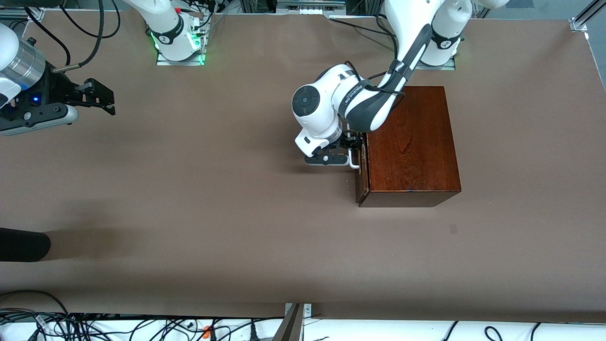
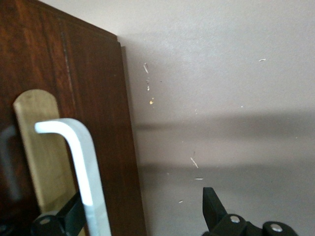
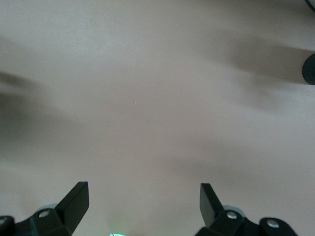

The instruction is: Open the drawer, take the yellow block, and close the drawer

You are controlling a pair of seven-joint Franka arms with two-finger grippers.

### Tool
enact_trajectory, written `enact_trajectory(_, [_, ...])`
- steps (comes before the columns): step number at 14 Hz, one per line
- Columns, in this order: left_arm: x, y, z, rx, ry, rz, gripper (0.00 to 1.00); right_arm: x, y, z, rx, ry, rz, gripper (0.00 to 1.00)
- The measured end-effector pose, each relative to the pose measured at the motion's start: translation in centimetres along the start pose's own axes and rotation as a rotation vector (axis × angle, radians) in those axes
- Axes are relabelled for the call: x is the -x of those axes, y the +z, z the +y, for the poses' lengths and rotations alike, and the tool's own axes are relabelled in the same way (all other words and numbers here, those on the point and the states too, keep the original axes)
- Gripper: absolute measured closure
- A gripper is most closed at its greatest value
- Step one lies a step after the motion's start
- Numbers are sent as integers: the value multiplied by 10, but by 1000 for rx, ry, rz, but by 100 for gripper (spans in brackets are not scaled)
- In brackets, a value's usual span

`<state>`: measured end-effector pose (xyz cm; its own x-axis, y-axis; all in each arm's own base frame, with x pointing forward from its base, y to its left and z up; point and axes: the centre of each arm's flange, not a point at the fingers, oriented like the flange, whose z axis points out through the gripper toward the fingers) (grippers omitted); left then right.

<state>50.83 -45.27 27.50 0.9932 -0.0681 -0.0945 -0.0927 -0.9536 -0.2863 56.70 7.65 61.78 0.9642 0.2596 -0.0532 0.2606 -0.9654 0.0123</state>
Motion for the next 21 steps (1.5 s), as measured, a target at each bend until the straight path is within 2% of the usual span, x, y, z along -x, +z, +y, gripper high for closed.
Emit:
enact_trajectory(9, [8,-8,26,63,-54,73,0,0,0,1,3,1,0,0])
enact_trajectory(14, [8,-17,34,114,-81,91,0,0,0,1,3,1,0,0])
enact_trajectory(21, [9,-25,39,141,-86,94,0,-3,0,-25,2,-46,-1,0])
